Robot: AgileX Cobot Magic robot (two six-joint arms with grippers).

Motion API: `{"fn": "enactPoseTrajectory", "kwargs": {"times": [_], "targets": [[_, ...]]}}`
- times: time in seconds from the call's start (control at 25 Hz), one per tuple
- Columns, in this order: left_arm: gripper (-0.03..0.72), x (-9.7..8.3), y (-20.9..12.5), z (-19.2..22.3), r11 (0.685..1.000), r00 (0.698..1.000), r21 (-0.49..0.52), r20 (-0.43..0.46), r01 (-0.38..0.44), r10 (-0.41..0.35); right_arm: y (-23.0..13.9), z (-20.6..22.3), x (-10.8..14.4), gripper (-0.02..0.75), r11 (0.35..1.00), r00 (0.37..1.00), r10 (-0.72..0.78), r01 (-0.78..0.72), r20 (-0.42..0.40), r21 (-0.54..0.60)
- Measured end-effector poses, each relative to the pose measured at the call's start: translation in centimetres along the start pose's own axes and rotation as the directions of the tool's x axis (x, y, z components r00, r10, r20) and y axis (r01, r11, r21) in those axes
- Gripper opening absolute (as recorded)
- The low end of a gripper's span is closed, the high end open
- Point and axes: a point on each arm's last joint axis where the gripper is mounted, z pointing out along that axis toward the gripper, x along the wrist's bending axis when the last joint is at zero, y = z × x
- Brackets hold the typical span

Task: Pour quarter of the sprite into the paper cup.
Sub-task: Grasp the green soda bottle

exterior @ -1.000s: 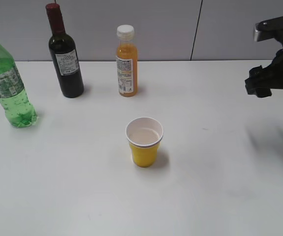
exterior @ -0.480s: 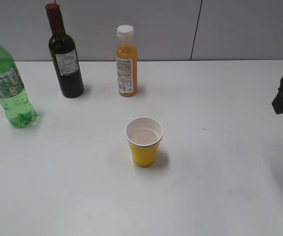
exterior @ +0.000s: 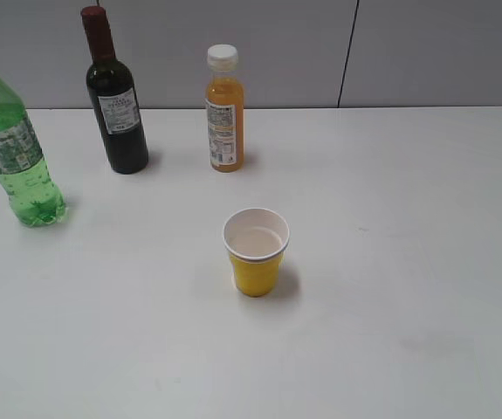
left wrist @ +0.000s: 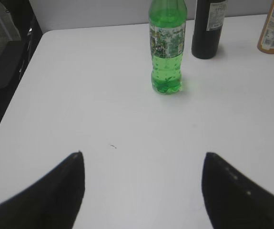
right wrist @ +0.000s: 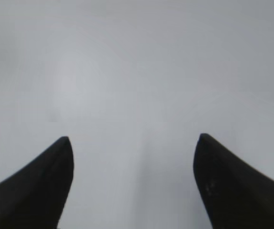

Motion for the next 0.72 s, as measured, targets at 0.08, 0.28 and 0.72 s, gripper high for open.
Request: {"fn": "enactPoseTrajectory", "kwargs": {"times": [0.08, 0.28, 0.72], "targets": [[0.582, 0.0, 0.0, 0.0, 1.0, 1.0, 0.0, 0.0, 0.0, 0.0, -1.9, -0.5, 0.0, 0.591, 1.0, 1.0, 0.0, 0.0, 0.0, -0.012], [0.582, 0.0, 0.0, 0.0, 1.0, 1.0, 0.0, 0.0, 0.0, 0.0, -6.0, -0.8, 0.1, 0.591, 0.999, 1.0, 0.0, 0.0, 0.001, -0.038], [0.582, 0.0, 0.0, 0.0, 1.0, 1.0, 0.0, 0.0, 0.0, 0.0, -10.6, -3.5, 0.2, 0.591, 0.979, 1.0, 0.0, 0.0, 0.003, -0.204]]}}
